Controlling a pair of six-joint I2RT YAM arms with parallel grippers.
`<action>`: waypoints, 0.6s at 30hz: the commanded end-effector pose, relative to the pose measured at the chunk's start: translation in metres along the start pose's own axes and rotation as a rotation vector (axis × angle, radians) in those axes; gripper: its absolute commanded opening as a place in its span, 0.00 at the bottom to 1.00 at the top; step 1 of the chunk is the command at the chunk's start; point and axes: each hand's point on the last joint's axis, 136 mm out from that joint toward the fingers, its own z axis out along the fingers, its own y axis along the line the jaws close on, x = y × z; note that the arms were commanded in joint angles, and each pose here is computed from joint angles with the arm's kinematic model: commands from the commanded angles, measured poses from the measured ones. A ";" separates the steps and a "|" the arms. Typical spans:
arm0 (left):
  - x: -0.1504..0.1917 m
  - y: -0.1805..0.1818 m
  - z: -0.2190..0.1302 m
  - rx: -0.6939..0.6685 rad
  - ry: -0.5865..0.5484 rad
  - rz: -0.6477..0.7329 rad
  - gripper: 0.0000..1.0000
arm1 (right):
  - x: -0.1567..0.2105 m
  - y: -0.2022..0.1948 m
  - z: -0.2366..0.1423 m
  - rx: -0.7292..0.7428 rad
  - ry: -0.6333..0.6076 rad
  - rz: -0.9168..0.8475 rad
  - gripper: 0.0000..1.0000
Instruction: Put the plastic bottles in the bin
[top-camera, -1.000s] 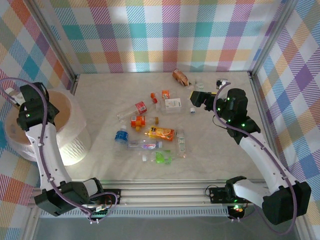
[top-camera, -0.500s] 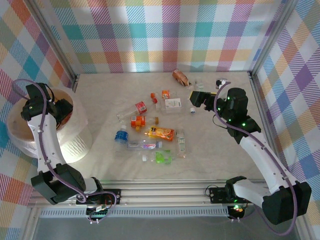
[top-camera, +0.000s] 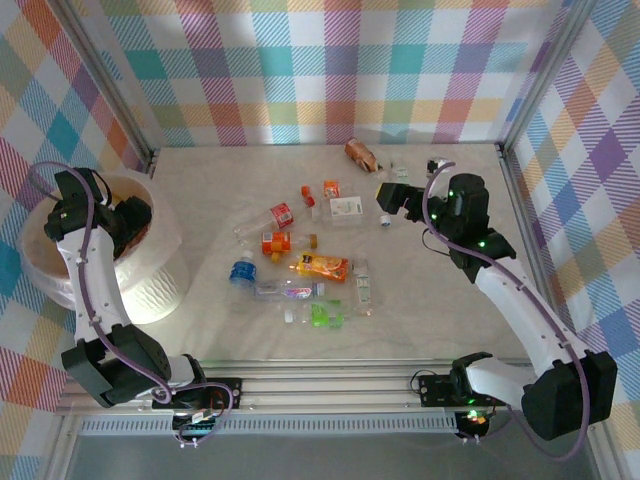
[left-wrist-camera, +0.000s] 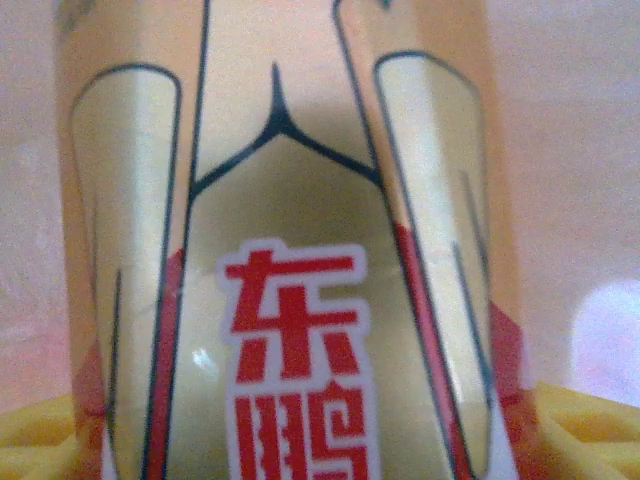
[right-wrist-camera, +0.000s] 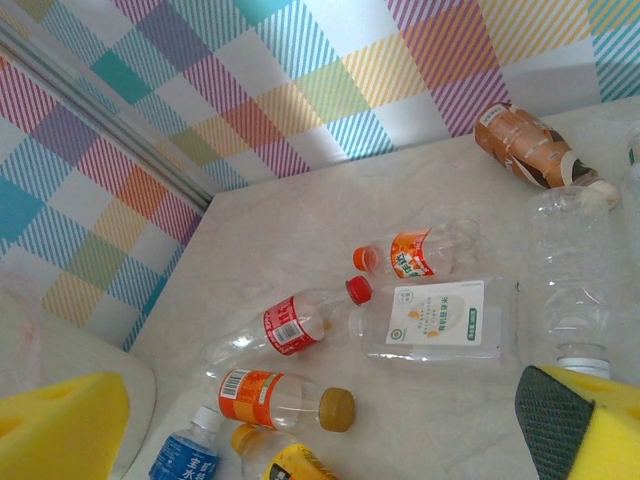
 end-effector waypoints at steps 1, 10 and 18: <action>-0.006 -0.009 -0.023 0.053 -0.046 0.000 0.80 | 0.003 0.001 0.004 -0.014 0.002 0.004 1.00; -0.009 -0.023 -0.053 0.126 -0.110 0.017 0.84 | 0.028 -0.024 0.018 0.050 0.062 0.025 1.00; -0.011 0.003 -0.087 -0.007 -0.233 -0.034 1.00 | 0.077 -0.066 0.037 0.180 0.231 0.010 1.00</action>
